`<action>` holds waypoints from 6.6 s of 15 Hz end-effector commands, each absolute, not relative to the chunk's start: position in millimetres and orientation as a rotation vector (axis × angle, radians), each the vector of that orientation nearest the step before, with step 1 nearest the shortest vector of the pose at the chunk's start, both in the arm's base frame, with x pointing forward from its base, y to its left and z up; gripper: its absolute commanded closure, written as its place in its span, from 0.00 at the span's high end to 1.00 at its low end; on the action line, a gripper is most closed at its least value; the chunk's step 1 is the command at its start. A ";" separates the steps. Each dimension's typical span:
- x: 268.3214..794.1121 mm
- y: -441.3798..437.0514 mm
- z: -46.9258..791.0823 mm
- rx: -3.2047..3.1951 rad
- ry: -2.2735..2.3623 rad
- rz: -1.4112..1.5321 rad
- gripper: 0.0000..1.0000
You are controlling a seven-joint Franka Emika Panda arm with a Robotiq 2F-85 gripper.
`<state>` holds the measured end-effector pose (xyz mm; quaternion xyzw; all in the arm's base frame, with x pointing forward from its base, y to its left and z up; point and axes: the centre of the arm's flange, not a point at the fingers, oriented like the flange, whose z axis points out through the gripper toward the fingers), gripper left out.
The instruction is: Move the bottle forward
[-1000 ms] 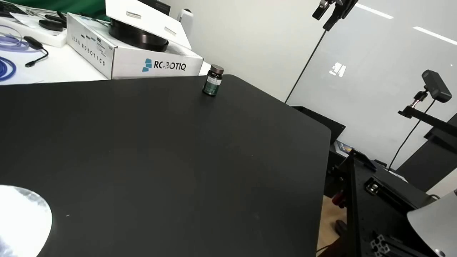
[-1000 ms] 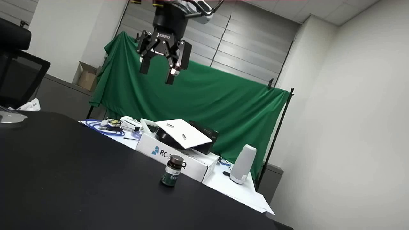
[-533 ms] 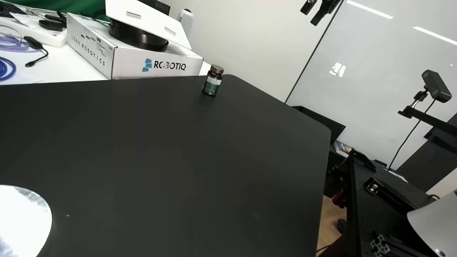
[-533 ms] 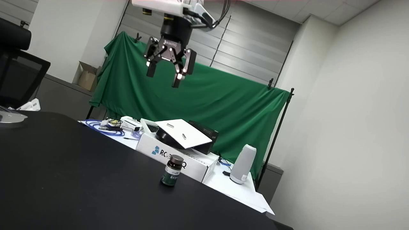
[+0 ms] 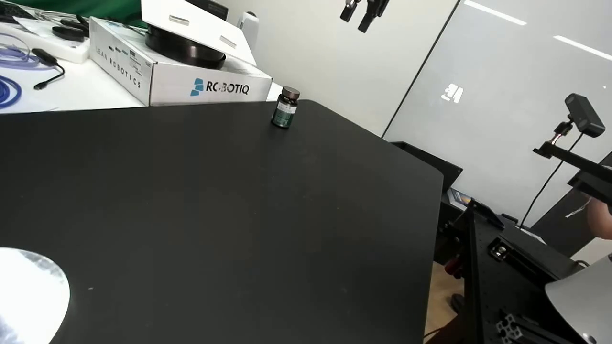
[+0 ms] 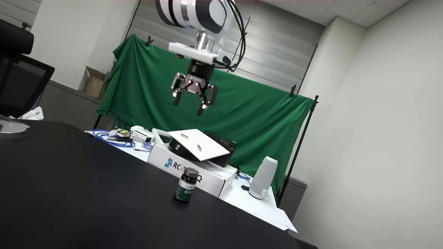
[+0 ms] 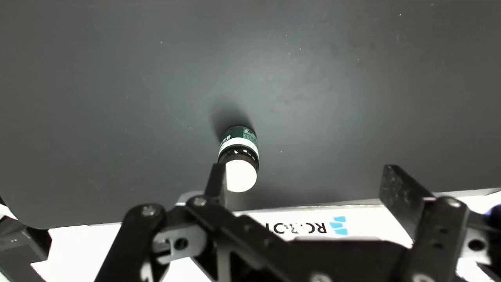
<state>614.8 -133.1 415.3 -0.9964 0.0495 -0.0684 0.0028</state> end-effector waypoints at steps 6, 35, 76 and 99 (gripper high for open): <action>756.7 -169.8 365.8 -3.139 0.196 -0.161 1.00; 819.6 -223.2 256.2 -3.091 0.199 -0.083 1.00; 770.8 -208.2 206.3 -3.149 0.202 -0.057 0.19; 741.6 -204.7 205.1 -3.036 0.950 -0.174 1.00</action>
